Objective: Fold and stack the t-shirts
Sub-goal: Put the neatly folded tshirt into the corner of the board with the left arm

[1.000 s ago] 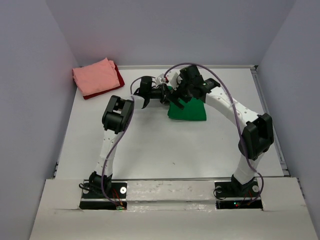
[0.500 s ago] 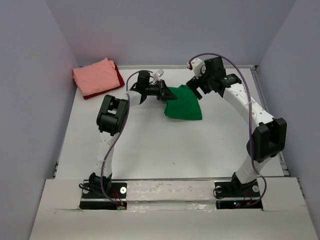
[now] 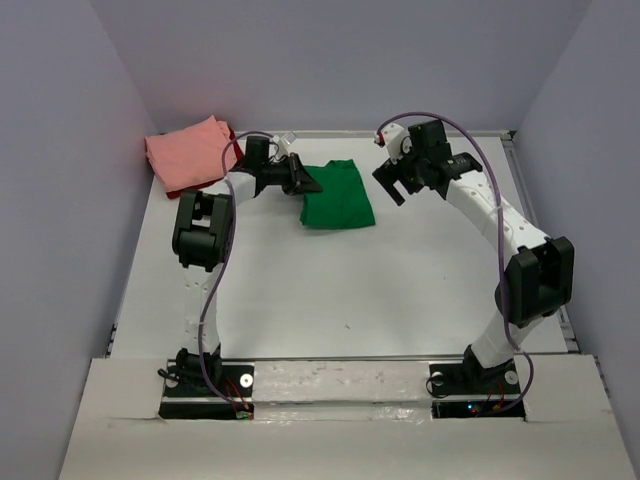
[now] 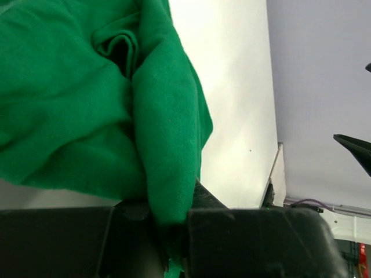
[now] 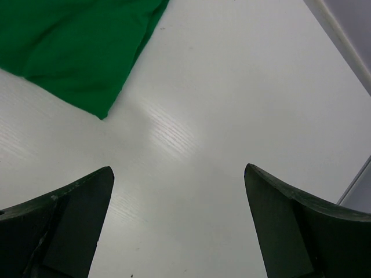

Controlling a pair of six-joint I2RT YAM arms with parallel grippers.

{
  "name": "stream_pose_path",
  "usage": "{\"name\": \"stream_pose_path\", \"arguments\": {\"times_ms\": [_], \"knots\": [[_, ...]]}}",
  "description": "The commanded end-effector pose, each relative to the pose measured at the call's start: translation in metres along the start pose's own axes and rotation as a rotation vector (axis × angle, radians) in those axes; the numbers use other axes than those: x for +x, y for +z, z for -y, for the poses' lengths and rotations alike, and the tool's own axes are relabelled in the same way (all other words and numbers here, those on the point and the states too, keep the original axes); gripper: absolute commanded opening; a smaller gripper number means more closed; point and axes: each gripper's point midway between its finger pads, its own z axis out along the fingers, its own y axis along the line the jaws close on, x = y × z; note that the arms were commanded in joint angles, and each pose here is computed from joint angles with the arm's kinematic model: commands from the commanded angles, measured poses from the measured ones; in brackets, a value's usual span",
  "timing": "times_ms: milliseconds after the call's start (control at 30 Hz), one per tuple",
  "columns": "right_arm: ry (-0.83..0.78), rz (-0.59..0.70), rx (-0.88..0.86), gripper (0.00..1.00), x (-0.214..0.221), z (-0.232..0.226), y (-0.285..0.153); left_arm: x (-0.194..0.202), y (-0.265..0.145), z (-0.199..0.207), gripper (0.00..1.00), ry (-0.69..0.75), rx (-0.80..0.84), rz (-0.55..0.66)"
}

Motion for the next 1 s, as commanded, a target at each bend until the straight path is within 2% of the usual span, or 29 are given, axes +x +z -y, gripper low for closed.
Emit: {"name": "stream_pose_path", "arguments": {"times_ms": [0, 600, 967], "knots": [[0.003, 0.078, 0.011, 1.00, -0.015, 0.004, -0.016, -0.020, -0.031, 0.024, 0.00, 0.112, -0.014, 0.044], [0.006, 0.034, -0.045, 1.00, 0.001, -0.011, -0.001, -0.067, -0.096, -0.020, 0.00, 0.196, -0.221, 0.128], [0.021, -0.002, -0.133, 1.00, 0.018, -0.032, 0.007, -0.069, -0.116, -0.011, 0.00, 0.250, -0.269, 0.153]]}}
